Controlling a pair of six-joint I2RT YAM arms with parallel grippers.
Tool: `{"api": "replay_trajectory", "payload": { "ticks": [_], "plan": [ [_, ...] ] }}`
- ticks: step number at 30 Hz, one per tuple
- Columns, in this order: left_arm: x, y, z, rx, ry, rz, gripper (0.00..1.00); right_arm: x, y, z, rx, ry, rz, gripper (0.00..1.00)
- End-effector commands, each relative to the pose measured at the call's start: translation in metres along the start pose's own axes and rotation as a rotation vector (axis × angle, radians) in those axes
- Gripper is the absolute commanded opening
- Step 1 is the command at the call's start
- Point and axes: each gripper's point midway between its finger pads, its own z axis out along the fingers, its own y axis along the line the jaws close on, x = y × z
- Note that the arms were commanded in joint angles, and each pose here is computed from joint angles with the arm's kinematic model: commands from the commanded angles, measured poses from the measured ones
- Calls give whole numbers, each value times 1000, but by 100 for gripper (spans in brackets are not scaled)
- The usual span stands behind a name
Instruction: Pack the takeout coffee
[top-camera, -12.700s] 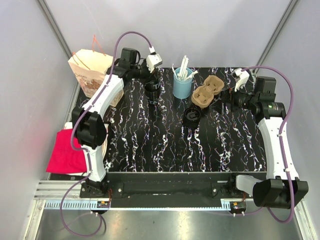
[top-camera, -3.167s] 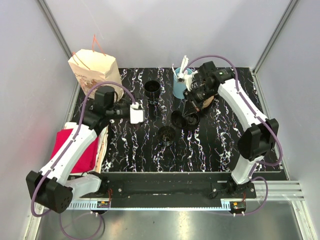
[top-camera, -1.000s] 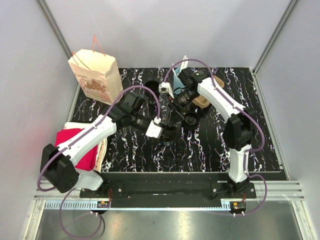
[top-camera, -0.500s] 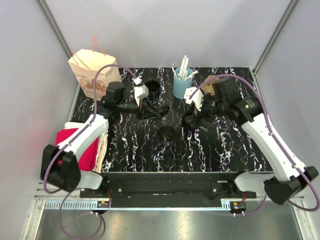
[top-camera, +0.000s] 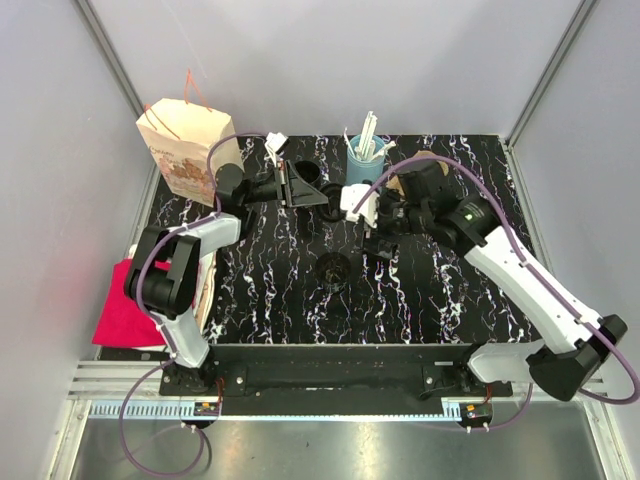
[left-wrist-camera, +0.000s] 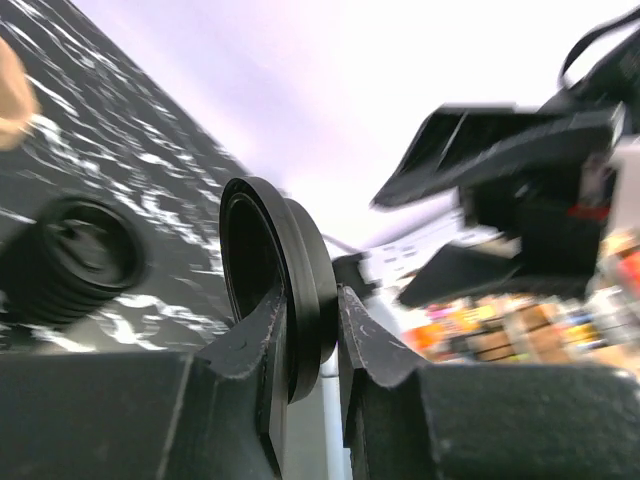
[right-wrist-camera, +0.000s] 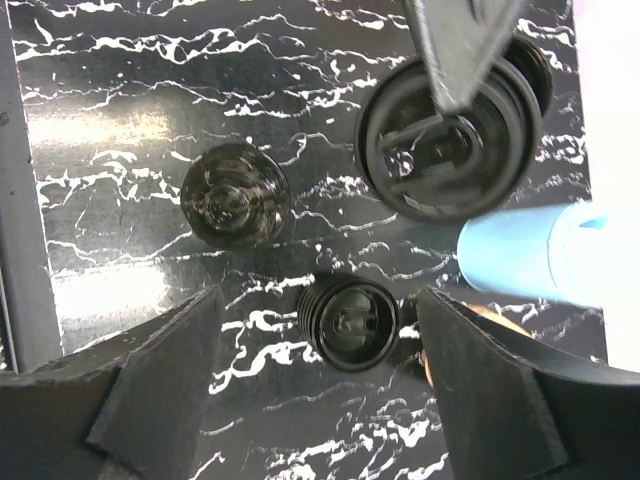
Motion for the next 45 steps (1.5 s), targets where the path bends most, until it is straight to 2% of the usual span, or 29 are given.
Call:
{"api": "replay_trajectory", "payload": {
  "ticks": [1, 13, 21, 28, 31, 38, 45],
  "plan": [
    [-10, -53, -3, 152, -28, 87, 0, -23, -12, 11, 24, -51, -61, 83],
    [-2, -50, -6, 98, -29, 60, 0, -43, -11, 33, -25, -60, -90, 70],
    [-2, -43, -6, 85, -37, 52, 0, -38, 2, 54, -71, -30, -114, 61],
    [-2, -43, -5, 94, -41, 46, 0, -28, 5, 67, -51, 11, -133, 51],
    [-2, -43, -6, 95, -41, 44, 0, -25, 1, 71, -20, 27, -139, 43],
    [-2, -47, -6, 105, -42, 48, 0, -18, -4, 81, 26, 60, -171, 43],
    [-1, -44, -6, 107, -40, 41, 0, -17, -14, 82, 102, 87, -217, 37]
  ]
}}
